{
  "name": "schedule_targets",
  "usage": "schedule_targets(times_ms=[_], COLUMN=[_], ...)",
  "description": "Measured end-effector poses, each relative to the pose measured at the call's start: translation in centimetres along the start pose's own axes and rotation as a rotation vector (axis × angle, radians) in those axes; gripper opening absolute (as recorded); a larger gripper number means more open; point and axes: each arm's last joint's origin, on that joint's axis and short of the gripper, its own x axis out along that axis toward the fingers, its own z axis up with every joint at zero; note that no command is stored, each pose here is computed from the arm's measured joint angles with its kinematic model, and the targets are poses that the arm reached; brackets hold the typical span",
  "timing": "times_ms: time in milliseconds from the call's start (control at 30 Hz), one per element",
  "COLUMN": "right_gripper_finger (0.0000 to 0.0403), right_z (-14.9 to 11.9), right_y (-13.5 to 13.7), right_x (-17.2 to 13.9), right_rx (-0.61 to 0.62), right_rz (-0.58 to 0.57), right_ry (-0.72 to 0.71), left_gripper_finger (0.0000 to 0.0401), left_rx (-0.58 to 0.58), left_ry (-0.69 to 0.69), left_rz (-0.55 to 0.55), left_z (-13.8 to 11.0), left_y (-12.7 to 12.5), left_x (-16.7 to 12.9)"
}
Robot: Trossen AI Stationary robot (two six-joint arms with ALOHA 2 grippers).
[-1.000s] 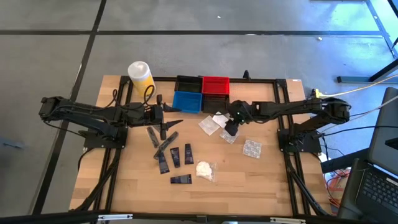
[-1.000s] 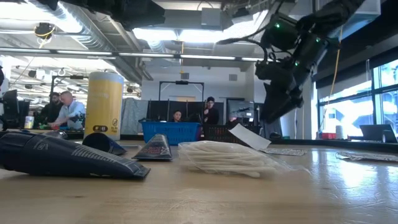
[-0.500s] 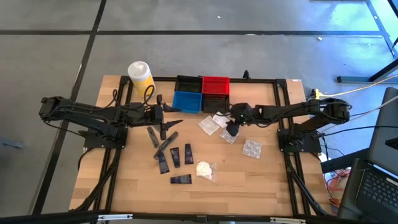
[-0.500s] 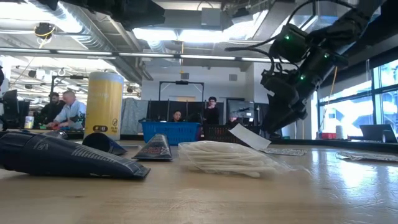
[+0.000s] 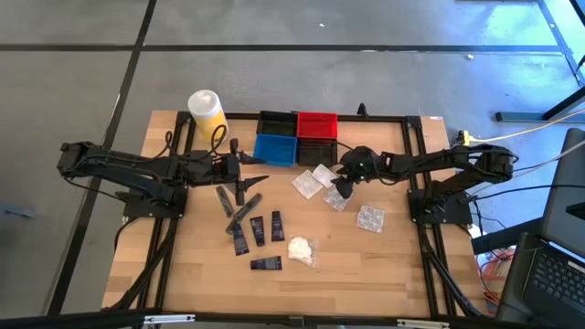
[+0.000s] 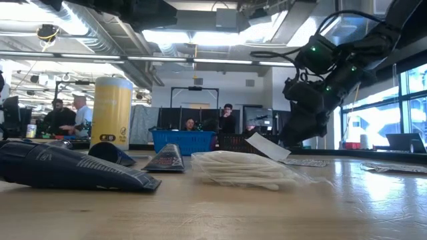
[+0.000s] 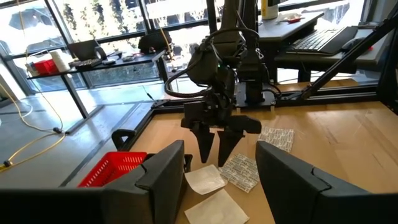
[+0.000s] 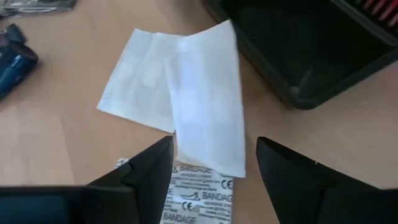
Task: Pick & Place Travel size toiletries
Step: Put the bandage pack into the bottom black bin
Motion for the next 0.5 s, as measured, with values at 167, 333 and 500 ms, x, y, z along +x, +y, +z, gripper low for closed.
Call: schedule_targets(times_ms=[167,333,500], right_gripper_finger=[0.0220,0.0212,0.0212], right_z=[-0.1,-0.3,-0.5], right_y=[-0.1,-0.3,-0.4], right_x=[0.1,0.5,1.3], right_rx=[-0.003,0.002,0.003], right_rz=[-0.003,-0.044,-0.038], right_ry=[0.007,0.017,0.015], left_gripper_finger=[0.0196,0.0196,0.0196], left_rx=[0.038,0.053,0.078], left_ry=[0.000,0.000,-0.030], left_rz=[0.000,0.000,0.005], left_z=[0.0,0.0,0.3], left_y=[0.0,0.0,0.0], left_x=[0.0,0.0,0.0])
